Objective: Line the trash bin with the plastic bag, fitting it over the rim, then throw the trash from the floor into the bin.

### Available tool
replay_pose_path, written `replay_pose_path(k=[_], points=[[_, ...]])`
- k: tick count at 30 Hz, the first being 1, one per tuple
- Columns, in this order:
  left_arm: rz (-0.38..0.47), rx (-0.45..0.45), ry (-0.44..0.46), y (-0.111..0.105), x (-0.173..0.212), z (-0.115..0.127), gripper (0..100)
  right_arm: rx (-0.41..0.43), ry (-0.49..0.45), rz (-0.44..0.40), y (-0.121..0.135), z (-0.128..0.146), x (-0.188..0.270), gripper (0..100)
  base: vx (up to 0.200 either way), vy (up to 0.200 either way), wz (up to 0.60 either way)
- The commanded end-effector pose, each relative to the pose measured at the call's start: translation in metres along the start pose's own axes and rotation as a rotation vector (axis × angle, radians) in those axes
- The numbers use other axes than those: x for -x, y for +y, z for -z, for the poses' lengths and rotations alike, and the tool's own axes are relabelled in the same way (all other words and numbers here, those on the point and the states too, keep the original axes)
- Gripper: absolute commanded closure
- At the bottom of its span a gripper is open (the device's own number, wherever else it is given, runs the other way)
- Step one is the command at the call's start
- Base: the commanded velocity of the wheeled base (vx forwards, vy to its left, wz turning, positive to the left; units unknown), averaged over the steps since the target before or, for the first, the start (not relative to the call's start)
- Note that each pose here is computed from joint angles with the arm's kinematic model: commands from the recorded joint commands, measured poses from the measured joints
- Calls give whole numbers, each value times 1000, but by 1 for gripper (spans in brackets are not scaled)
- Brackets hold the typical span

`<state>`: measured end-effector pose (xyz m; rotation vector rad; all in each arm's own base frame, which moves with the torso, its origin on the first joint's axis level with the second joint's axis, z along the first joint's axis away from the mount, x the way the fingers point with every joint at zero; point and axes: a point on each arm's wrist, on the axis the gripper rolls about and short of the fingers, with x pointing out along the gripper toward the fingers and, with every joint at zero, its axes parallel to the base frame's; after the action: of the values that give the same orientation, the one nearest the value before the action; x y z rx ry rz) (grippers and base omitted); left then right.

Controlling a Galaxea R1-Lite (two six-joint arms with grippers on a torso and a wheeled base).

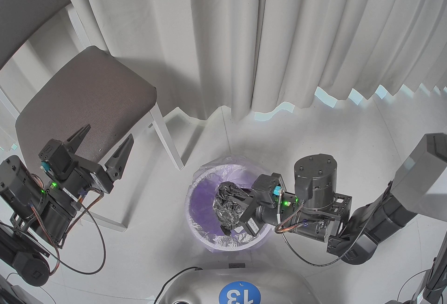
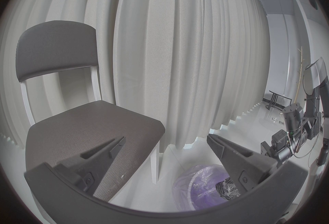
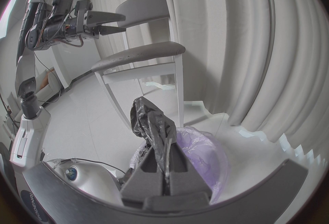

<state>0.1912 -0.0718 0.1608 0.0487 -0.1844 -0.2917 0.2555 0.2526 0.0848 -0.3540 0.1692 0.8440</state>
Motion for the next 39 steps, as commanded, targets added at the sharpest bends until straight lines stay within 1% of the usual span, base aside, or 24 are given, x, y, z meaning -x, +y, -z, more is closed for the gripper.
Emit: replay_pose_path(k=[1,4,5,6,7,13,16,21,23,26,27,32,35,37,39], points=[[-18,-2,-17,4,-1,-1,0,-10,32,-4,1,17,-26,100,0,0,0],[-30,-3,-22,7,-1,-3,0,-38,28,-1,0,19,-38,100,0,0,0],[-35,-4,-25,8,-1,-3,0,-59,24,-1,0,19,-42,100,0,0,0],[-35,-4,-25,8,-1,-3,0,-59,24,-1,0,19,-42,100,0,0,0],[-34,-3,-31,8,-2,-4,0,-79,34,-5,1,21,-48,100,0,0,0],[-37,-2,-34,8,-3,-5,0,-86,53,-5,1,31,-63,100,0,0,0],[-45,-4,-24,10,-3,-3,0,-117,63,21,-9,39,-71,100,0,0,0],[-44,-4,-29,10,-4,-3,0,-149,86,40,-18,51,-75,100,0,0,0],[-44,-4,-26,10,-4,-3,0,-160,86,59,-30,57,-79,100,0,0,0],[-44,-4,-21,10,-5,-2,0,-167,68,79,-44,57,-83,100,0,0,0],[-45,-5,-20,10,-5,-1,0,-172,63,95,-54,57,-86,100,0,0,0],[-45,-3,-21,10,-5,-2,0,-189,69,124,-71,61,-89,100,0,0,0],[-44,-4,-21,10,-5,-2,0,-200,79,120,-68,63,-88,100,0,0,0],[-44,-4,-20,10,-5,-1,0,-197,94,103,-60,67,-86,100,0,0,0],[-43,-4,-18,10,-5,-1,0,-188,90,77,-48,66,-86,100,0,0,0]])
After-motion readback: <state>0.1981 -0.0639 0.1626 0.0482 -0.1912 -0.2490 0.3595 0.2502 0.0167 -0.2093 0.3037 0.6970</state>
